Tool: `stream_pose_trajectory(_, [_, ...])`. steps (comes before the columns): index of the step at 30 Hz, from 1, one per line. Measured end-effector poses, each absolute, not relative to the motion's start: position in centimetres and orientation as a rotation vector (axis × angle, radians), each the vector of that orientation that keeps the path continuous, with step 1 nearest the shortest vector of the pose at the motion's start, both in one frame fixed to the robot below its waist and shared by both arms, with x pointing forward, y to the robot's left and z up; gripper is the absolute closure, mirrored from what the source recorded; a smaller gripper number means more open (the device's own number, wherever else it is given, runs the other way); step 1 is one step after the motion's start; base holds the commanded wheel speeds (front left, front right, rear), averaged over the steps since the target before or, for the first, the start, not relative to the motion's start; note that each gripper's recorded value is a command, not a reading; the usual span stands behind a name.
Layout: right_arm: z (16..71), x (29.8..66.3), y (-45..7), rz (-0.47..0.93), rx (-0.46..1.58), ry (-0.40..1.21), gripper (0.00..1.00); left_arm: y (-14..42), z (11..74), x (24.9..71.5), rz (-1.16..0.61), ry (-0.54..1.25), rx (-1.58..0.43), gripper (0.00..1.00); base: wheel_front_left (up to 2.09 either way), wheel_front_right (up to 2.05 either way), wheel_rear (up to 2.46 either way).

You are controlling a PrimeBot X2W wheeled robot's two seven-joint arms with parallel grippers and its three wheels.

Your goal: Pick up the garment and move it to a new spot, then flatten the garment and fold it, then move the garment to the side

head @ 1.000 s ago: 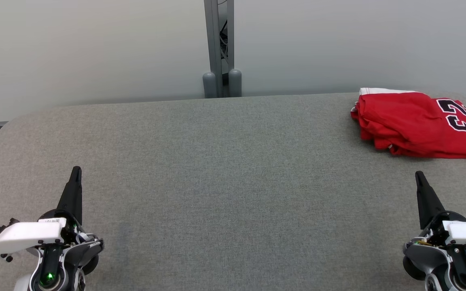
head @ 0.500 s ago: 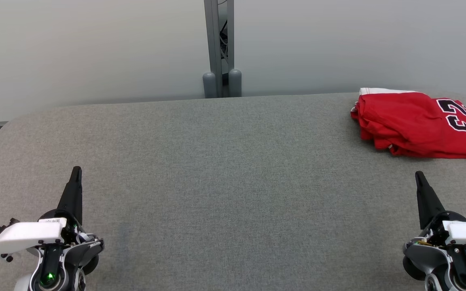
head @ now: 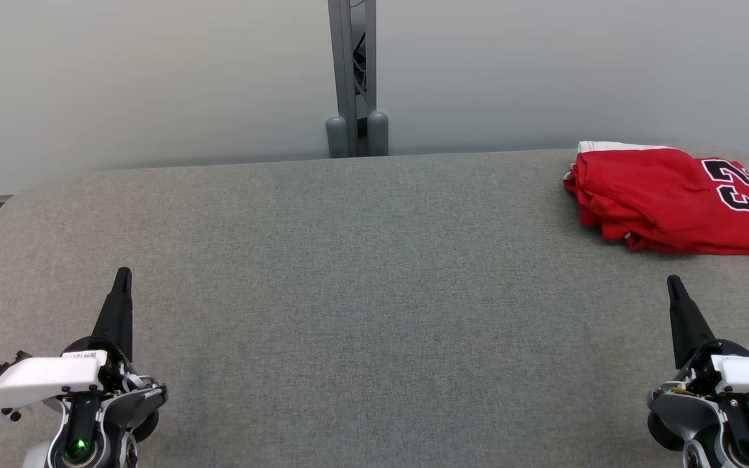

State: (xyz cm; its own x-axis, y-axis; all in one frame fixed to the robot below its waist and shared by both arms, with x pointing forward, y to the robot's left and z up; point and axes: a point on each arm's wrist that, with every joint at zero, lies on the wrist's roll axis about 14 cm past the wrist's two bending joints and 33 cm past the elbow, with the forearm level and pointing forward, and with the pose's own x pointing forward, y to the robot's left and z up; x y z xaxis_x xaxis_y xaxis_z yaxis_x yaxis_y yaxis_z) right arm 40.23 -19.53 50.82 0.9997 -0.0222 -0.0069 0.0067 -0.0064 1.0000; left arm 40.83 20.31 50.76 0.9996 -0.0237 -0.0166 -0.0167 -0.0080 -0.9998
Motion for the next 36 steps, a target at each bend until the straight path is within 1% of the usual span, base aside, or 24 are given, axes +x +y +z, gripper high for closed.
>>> stream_pose_trajectory(36, [50.82, 40.23, -19.56, -0.024, 1.577, -0.013, 1.0, 20.38, 50.75, 40.82, -0.003, 0.029, -1.58, 1.0, 0.0, 0.0, 0.0])
